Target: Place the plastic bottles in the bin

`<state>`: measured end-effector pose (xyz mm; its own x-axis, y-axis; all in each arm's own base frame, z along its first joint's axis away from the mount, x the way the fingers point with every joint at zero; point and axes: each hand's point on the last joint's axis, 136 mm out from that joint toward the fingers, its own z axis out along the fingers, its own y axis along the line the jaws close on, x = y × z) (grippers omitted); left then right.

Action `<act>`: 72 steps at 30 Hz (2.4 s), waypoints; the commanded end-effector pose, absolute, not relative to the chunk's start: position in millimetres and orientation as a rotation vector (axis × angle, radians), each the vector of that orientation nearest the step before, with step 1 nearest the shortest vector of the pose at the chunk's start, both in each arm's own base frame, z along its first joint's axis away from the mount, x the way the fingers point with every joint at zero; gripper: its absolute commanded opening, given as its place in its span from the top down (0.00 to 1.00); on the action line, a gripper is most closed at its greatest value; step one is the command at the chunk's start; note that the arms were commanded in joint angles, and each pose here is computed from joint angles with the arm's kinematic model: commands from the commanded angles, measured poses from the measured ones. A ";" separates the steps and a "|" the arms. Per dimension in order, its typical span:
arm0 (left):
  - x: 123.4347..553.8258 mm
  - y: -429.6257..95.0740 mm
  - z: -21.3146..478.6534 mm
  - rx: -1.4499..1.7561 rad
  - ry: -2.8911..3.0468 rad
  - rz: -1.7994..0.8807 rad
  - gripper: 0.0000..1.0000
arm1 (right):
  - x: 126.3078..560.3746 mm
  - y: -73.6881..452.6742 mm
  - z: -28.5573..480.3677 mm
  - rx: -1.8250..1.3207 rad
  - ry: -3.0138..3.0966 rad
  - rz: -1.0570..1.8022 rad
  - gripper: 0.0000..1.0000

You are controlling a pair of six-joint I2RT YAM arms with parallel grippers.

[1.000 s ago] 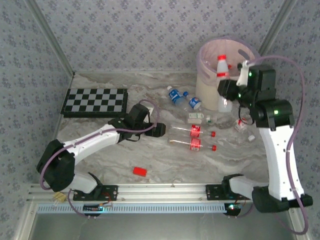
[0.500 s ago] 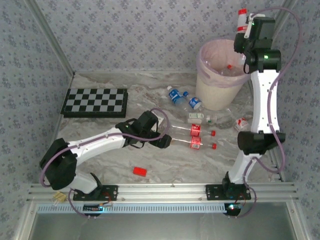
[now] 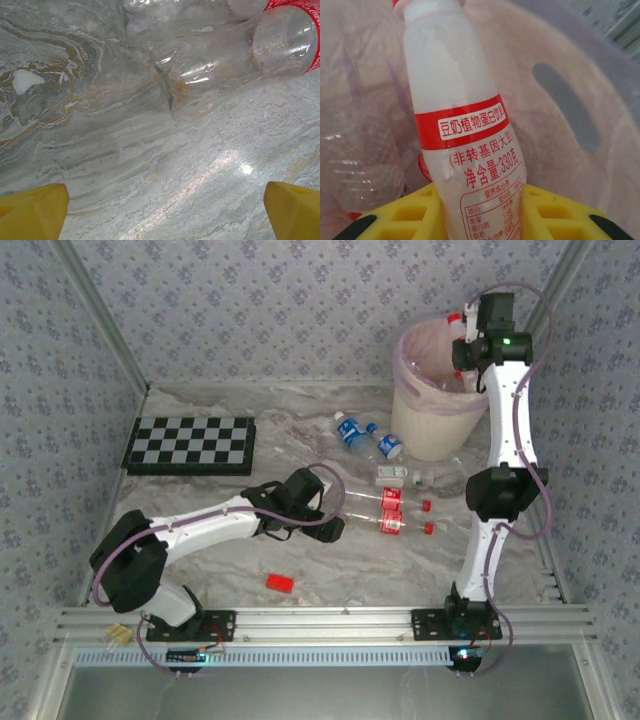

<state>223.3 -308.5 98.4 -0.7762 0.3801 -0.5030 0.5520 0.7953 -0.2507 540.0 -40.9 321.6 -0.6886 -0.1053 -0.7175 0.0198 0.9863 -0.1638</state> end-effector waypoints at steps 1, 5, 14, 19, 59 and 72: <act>224.6 -308.0 101.2 0.734 2.538 -0.499 0.00 | 537.2 -32.5 278.3 -0.146 2.458 -0.105 0.66; 225.2 -309.9 101.5 0.728 2.536 -0.510 0.00 | 535.1 -30.8 240.4 -0.166 2.565 -0.063 0.66; 221.9 -315.4 100.5 0.836 2.514 -0.514 0.00 | 530.0 -29.3 232.3 -0.095 2.607 -0.054 0.41; 221.0 -315.4 104.9 0.968 2.460 -0.477 0.00 | 528.6 -26.9 274.6 -0.082 2.507 -0.084 0.21; 243.2 -422.8 62.1 1.850 1.820 -0.309 0.01 | 280.8 -21.4 292.4 0.616 2.142 0.570 0.04; 223.9 -445.4 41.5 1.910 1.836 -0.356 0.19 | 257.2 -22.8 227.0 0.833 2.100 0.692 0.06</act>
<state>230.3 -442.5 50.0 0.0744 0.8642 -0.4976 0.9843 0.0164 0.1757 250.0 -23.5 205.8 -0.5375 0.7331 -0.4168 0.3875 0.6537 0.6501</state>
